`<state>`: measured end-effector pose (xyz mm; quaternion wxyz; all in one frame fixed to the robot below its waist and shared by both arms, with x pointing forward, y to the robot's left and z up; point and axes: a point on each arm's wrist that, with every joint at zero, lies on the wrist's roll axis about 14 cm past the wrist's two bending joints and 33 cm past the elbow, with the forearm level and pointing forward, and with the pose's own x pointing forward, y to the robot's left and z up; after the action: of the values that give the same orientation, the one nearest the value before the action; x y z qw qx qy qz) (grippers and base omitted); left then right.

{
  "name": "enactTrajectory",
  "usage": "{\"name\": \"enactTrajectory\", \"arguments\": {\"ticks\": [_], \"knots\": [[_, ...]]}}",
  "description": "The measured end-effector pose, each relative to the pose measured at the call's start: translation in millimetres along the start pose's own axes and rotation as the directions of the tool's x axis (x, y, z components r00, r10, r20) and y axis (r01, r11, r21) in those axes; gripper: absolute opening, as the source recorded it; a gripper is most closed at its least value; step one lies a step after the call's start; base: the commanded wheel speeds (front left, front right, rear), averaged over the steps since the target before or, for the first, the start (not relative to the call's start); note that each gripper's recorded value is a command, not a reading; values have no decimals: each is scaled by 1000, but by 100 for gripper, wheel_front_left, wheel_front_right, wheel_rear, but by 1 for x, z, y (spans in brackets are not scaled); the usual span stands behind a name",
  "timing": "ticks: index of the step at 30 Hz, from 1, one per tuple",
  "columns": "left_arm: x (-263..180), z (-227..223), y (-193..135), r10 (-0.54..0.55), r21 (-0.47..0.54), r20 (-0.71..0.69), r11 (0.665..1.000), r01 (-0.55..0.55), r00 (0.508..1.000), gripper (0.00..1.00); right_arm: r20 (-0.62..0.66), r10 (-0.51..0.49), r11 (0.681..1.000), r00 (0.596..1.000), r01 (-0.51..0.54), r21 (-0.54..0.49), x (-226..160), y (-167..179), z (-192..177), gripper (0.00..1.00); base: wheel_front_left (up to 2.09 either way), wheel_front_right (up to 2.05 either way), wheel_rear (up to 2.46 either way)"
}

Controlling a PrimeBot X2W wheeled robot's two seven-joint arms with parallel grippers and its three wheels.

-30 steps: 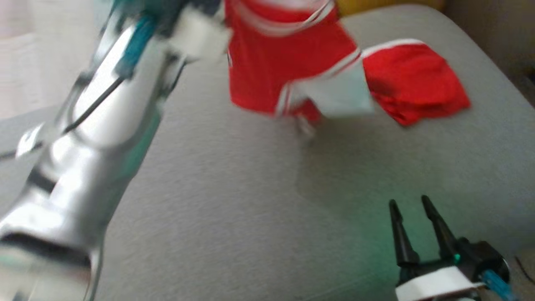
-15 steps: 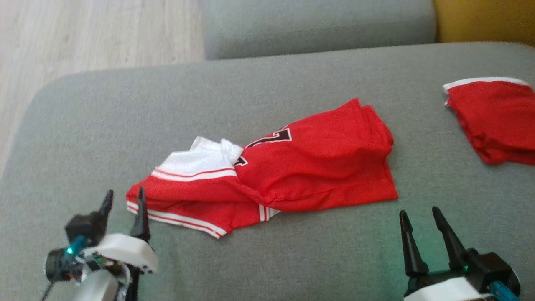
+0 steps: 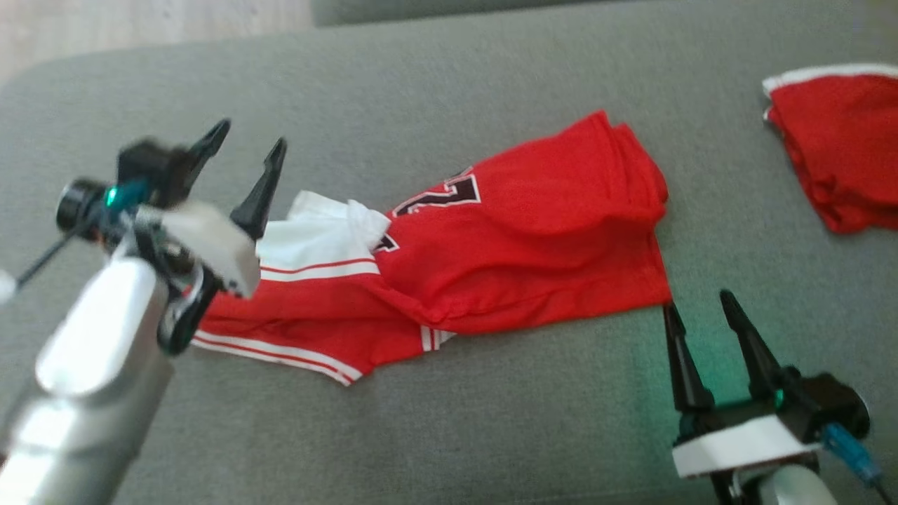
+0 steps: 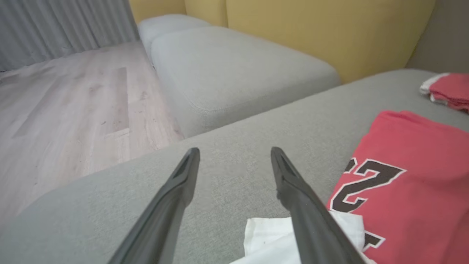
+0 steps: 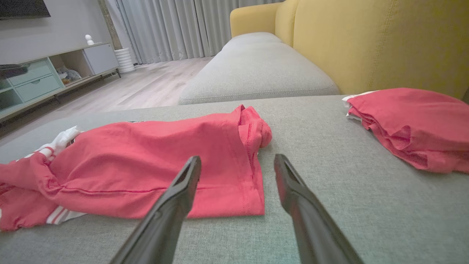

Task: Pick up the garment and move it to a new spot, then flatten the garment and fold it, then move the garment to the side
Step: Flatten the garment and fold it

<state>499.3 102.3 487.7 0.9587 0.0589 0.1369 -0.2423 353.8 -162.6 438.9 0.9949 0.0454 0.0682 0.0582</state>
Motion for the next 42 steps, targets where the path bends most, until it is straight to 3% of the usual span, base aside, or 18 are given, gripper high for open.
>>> {"name": "enactTrajectory", "arguments": {"ticks": [6,15,16,19,20,26,33,42], "knots": [[31,-57,-4,-56,60,-299,995,78,953,100,-13,-43,999,999,43,-7,8,-15,-3,100,0,0,0],[40,-111,-18,-133,8,-508,987,159,851,100,-52,-124,992,991,123,-14,-1,-39,-14,100,0,0,0],[41,-112,-18,-139,1,-512,987,162,847,92,-52,-129,992,990,129,-15,-2,-41,-14,100,0,0,0],[41,-113,-17,-151,-3,-525,984,175,838,13,-48,-137,991,989,136,-17,0,-43,-12,100,0,0,0],[40,-114,-17,-154,-7,-530,984,177,834,0,-48,-139,990,989,138,-16,0,-43,-12,100,0,0,0],[35,-111,-16,-166,-22,-545,983,184,821,0,-47,-140,990,989,139,-14,0,-43,-12,100,0,0,0],[37,-74,-4,-138,63,-410,982,179,902,0,-101,-130,990,986,135,42,-2,-40,-31,100,0,0,0],[34,-23,12,-98,151,-268,978,143,958,0,-150,26,1000,988,-23,17,25,-24,-40,100,0,0,0]]}}
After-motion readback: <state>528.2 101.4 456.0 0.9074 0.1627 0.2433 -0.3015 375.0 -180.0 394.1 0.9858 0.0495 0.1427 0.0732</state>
